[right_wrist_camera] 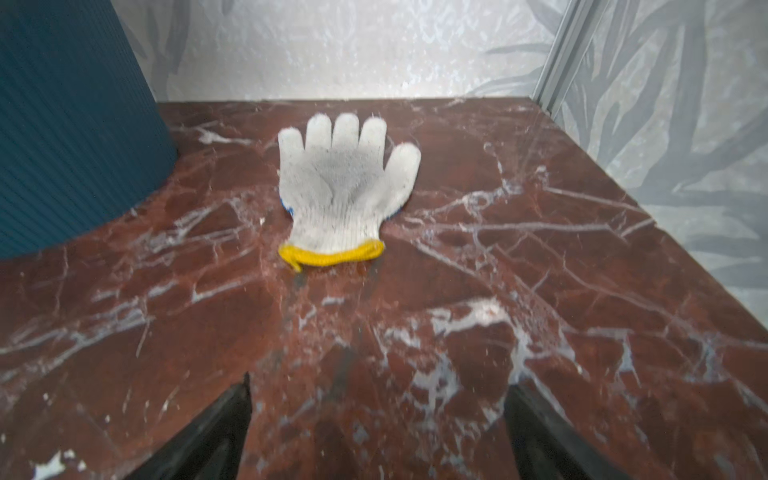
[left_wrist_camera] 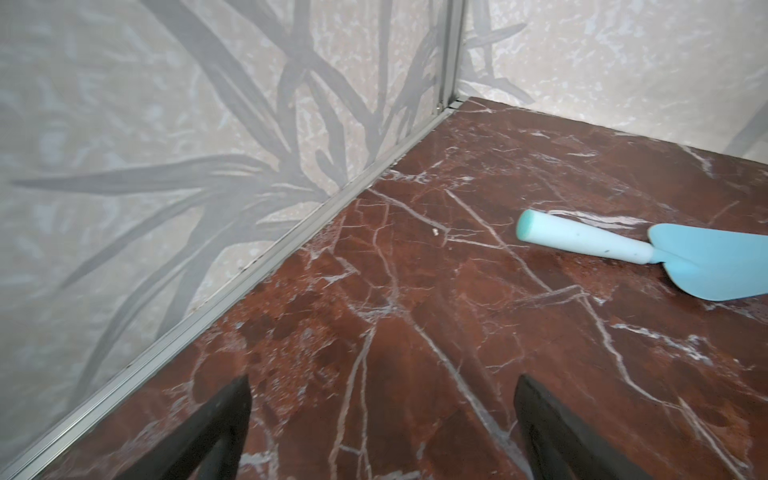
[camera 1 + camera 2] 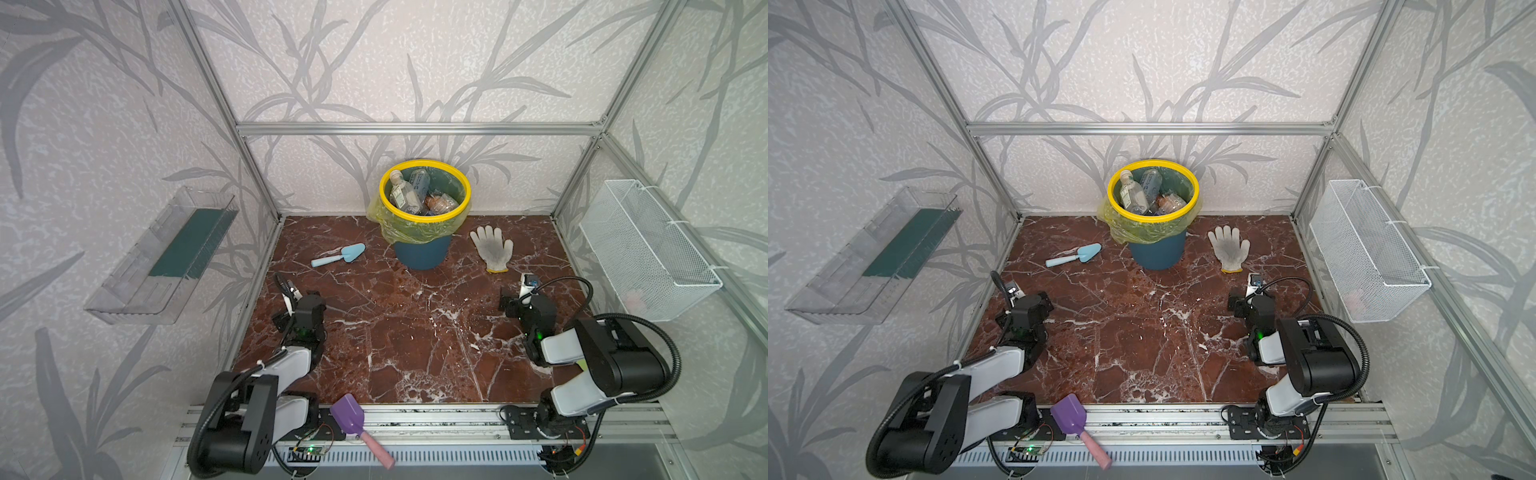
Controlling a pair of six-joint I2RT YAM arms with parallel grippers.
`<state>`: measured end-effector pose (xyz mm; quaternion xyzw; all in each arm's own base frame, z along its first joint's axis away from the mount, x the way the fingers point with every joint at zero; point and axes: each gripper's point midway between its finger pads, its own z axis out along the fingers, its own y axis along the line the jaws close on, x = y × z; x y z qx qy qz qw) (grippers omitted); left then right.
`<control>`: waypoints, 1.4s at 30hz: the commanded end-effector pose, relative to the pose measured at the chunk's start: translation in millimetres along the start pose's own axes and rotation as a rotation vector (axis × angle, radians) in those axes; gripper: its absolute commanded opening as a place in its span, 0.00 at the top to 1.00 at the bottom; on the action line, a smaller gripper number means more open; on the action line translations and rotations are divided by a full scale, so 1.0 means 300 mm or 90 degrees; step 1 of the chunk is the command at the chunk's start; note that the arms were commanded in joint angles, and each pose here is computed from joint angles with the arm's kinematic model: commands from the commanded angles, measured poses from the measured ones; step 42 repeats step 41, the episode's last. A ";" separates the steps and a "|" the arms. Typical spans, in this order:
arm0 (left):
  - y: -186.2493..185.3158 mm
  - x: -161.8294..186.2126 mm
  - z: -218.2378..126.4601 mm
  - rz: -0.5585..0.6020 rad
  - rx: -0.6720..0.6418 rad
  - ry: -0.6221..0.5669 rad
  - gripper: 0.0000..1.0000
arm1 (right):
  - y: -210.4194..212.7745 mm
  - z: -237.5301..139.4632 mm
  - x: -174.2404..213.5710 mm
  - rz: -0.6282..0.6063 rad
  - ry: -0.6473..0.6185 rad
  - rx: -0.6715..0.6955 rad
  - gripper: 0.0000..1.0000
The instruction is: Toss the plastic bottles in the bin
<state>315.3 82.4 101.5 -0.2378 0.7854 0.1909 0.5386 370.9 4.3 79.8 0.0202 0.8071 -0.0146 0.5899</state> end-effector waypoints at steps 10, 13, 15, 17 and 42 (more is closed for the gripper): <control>-0.213 -0.049 0.098 0.080 0.139 -0.055 0.06 | 0.053 0.060 -0.065 -0.027 0.000 -0.047 0.01; -0.200 -0.045 0.129 0.068 0.124 -0.023 0.01 | 0.057 0.052 -0.070 -0.028 -0.010 -0.051 0.01; -0.197 -0.046 0.131 0.067 0.123 -0.022 0.01 | 0.065 0.056 -0.070 -0.034 -0.007 -0.059 0.01; -0.198 -0.046 0.130 0.066 0.124 -0.022 0.01 | 0.092 0.063 -0.074 -0.046 -0.005 -0.087 0.01; -0.198 -0.047 0.131 0.066 0.124 -0.022 0.01 | 0.122 0.069 -0.068 -0.058 0.009 -0.120 0.01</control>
